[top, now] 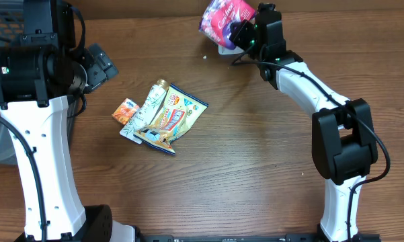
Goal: Scan the item barcode
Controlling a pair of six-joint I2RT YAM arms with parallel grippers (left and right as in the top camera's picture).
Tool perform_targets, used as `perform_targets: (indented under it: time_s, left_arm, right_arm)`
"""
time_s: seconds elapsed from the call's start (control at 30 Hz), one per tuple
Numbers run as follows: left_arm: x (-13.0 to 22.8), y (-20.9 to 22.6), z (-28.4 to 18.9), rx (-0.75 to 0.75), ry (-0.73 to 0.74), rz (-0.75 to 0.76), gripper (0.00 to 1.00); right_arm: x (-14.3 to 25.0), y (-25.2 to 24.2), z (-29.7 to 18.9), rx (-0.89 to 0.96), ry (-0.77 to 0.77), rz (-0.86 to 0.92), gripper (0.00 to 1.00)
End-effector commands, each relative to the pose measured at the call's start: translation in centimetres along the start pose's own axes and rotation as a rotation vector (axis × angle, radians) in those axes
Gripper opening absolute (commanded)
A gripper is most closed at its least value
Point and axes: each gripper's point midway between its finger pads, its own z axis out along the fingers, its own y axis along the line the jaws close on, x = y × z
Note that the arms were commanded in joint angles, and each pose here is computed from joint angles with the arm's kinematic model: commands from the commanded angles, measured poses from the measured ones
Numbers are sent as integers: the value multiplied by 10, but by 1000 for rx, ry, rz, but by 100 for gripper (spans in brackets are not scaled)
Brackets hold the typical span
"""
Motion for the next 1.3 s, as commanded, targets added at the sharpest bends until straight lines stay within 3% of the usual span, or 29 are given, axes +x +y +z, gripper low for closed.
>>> perform_targets:
  time_s: [0.0, 0.57, 0.67, 0.83, 0.9, 1.03, 1.27]
  left_arm:
    - [0, -1, 2, -1, 8, 21, 100]
    - [0, -1, 2, -1, 8, 21, 100]
    - [0, -1, 2, -1, 8, 21, 100]
    - [0, -1, 2, -1, 8, 21, 100]
    - [0, -1, 2, -1, 7, 21, 100]
    - [0, -1, 2, -1, 8, 21, 100]
    - [0, -1, 2, -1, 7, 21, 100]
  right_arm:
    - [-20, -5, -3, 36, -82, 3, 4]
    - [-18, -12, -2, 55, -74, 6, 4]
    - [-31, -16, -7, 56, -92, 15, 4]
    - [-89, -43, -42, 118, -166, 57, 4]
    - [-130, -72, -75, 186, -220, 98, 4]
    - [-175, -139, -129, 337, -270, 190, 4]
    - [-195, -298, -235, 678, -281, 449, 4]
